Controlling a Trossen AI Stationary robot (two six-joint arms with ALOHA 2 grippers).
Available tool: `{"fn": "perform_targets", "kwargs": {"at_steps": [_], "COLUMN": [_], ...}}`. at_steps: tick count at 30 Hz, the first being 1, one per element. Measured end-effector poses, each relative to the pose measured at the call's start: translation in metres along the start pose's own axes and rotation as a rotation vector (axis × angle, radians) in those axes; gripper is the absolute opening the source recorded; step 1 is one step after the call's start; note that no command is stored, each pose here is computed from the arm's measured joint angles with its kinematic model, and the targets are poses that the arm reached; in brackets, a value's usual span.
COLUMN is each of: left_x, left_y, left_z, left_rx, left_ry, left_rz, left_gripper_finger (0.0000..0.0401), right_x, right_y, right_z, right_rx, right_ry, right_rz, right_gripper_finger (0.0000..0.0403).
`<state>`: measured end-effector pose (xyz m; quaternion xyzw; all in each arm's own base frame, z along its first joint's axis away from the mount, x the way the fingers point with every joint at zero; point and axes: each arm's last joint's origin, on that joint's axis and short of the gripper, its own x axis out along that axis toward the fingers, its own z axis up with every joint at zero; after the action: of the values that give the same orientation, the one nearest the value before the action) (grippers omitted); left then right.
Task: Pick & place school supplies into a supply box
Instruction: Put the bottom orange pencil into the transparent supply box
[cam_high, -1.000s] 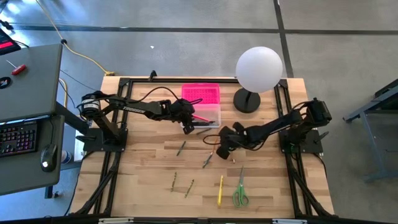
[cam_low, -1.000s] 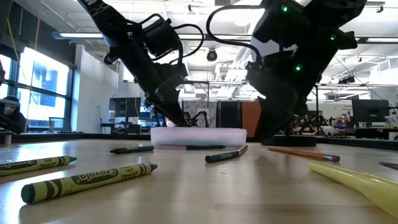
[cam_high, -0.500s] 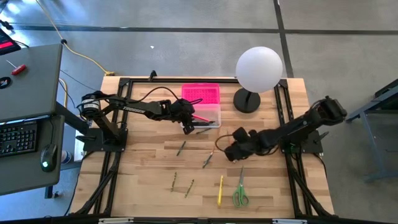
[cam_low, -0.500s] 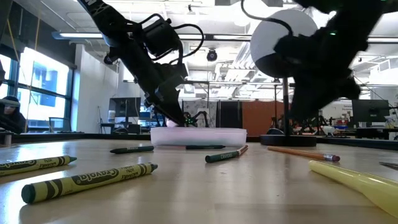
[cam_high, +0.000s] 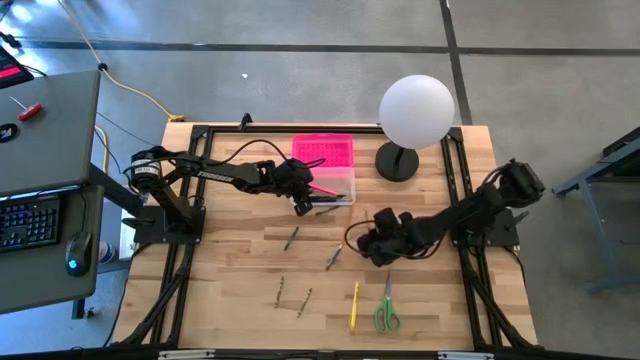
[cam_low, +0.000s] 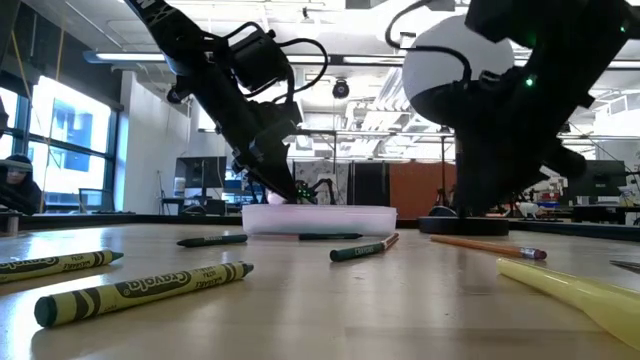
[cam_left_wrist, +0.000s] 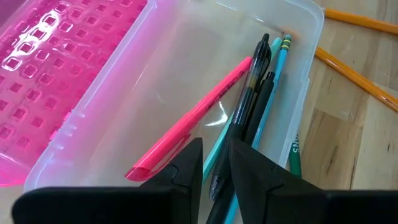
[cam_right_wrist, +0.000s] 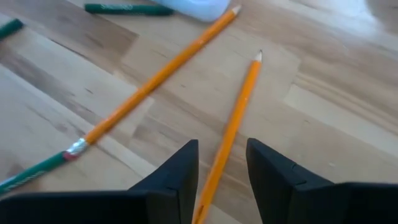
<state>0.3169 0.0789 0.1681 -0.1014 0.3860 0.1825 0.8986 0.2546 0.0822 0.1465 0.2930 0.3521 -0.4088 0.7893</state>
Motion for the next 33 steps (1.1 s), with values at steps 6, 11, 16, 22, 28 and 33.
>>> {"fn": "perform_targets", "kwargs": {"at_steps": [6, 11, 16, 22, 28, 33], "left_x": [0.0, 0.0, 0.0, 0.0, 0.0, 0.0], "left_y": [0.0, 0.0, 0.0, 0.0, 0.0, 0.0], "left_z": [0.0, 0.0, 0.0, 0.0, 0.0, 0.0], "left_rx": [0.0, 0.0, 0.0, 0.0, 0.0, 0.0], "left_ry": [0.0, 0.0, 0.0, 0.0, 0.0, 0.0], "left_rz": [0.0, 0.0, 0.0, 0.0, 0.001, 0.001], "left_gripper_finger": [0.0113, 0.0113, 0.0113, 0.0113, 0.0113, 0.0113], "right_x": [0.014, 0.029, 0.047, 0.071, 0.102, 0.108], "right_y": [0.004, 0.005, 0.004, 0.006, 0.008, 0.008], "right_z": [-0.004, -0.002, -0.004, -0.014, -0.037, -0.047], "right_rx": [0.017, 0.039, 0.062, 0.062, 0.032, -0.025], "right_ry": [-0.022, -0.059, -0.064, -0.194, -0.363, -0.442], "right_rz": [-0.011, -0.033, -0.083, -0.107, -0.124, -0.128], "right_gripper_finger": [0.0118, 0.0118, 0.0118, 0.0117, 0.0105, 0.0093]}}
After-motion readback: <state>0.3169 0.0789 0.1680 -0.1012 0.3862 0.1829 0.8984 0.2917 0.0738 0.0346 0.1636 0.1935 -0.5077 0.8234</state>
